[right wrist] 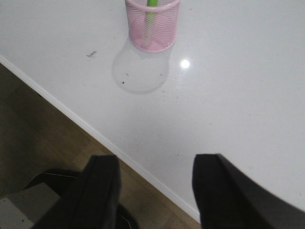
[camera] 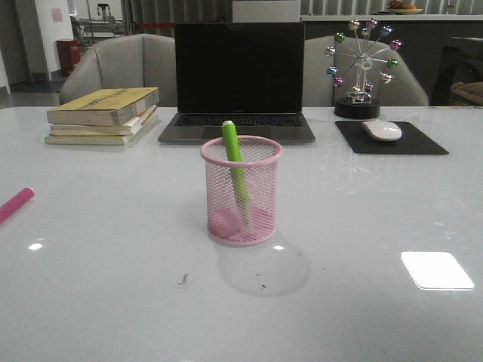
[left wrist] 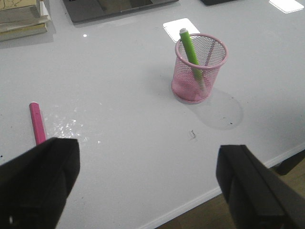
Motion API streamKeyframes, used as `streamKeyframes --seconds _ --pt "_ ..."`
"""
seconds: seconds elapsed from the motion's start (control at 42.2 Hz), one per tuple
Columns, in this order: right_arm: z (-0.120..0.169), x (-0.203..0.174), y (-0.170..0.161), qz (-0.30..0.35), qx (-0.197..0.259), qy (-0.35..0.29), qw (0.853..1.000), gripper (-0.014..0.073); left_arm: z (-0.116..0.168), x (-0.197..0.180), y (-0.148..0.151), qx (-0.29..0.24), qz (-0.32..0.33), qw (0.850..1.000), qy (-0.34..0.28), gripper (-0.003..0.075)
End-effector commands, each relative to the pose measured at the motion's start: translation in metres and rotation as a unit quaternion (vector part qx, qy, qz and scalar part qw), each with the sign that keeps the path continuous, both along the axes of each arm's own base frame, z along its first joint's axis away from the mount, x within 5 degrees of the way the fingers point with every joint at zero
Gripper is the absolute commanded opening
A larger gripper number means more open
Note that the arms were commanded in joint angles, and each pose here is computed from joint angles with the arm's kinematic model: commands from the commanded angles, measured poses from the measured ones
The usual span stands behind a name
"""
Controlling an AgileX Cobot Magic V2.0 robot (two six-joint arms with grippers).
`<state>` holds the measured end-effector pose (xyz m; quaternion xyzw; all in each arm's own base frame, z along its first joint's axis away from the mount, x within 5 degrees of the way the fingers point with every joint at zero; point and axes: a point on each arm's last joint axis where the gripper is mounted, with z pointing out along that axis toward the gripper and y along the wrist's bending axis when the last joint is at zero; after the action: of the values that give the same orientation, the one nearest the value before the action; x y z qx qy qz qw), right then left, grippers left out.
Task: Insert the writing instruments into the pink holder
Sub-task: 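Withdraw the right gripper and move the left gripper toward the pink marker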
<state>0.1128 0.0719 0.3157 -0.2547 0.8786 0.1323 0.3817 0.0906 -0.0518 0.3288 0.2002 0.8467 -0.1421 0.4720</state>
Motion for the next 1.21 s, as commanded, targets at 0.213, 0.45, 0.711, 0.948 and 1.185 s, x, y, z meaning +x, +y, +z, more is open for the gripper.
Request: streamKeyframes --seconds 0.213,0.45,0.711,0.948,1.185 --pt "0.013 0.004 0.000 -0.006 0.021 -0.043 0.999 0.0454 0.008 0.026 -0.003 0.041 0.028 0.999 -0.022 0.0635" --pt "0.013 0.004 0.000 -0.006 0.021 -0.043 0.999 0.0454 -0.006 0.084 0.001 0.120 0.105 0.984 0.076 0.0635" --pt "0.013 0.003 0.000 -0.006 0.021 -0.042 0.999 0.0454 -0.038 0.167 0.019 0.073 0.188 0.957 0.211 0.0635" --pt "0.013 0.003 0.000 -0.006 0.021 -0.041 0.999 0.0454 -0.071 0.234 0.026 0.076 0.198 0.946 0.246 0.0635" --pt "0.013 0.003 0.000 -0.006 0.020 -0.041 0.999 0.0454 -0.103 0.288 0.022 0.086 0.195 0.936 0.279 0.0634"
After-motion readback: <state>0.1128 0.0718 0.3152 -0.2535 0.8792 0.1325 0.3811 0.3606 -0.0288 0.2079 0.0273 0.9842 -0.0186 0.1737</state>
